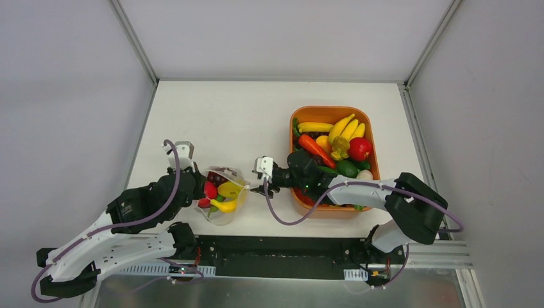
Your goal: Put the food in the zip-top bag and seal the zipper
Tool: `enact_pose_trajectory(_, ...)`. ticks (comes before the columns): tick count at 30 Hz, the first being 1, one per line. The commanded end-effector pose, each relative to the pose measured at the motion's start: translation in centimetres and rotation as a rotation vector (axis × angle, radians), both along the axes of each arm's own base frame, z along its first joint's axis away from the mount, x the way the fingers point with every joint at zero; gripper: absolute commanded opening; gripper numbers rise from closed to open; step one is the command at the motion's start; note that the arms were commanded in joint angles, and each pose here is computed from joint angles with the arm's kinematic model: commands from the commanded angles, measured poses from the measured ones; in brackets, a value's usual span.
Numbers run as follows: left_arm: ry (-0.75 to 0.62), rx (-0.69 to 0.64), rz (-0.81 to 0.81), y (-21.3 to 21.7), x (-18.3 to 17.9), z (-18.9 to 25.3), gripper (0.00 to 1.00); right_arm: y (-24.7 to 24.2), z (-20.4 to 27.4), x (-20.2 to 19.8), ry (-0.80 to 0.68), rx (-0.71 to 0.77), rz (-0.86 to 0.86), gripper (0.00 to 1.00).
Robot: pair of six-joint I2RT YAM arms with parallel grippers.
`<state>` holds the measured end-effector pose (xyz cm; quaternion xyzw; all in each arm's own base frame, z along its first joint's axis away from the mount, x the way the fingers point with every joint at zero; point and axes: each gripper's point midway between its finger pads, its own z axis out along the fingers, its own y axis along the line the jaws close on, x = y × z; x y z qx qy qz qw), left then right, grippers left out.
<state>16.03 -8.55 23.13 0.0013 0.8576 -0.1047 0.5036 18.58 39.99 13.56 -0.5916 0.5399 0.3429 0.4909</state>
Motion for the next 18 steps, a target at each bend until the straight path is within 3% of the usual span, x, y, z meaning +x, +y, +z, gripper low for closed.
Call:
enact_pose_trajectory(1, -0.028, 0.031, 0.026, 0.8, 0.3, 0.2, 0.0, 1.9, 3.8, -1.0, -0.042, 0.13, 0.114, 0.63)
enact_pose_trajectory(12, -0.027, 0.026, 0.032, 0.5, 0.5, 0.2, 0.0, 2.6, 5.0, -3.2, 0.021, 0.17, 0.214, 0.55)
enact_pose_trajectory(18, -0.024, 0.025, 0.027, 0.2, 0.5, 0.2, 0.0, 3.5, 4.3, -2.6, 0.033, 0.167, 0.183, 0.4)
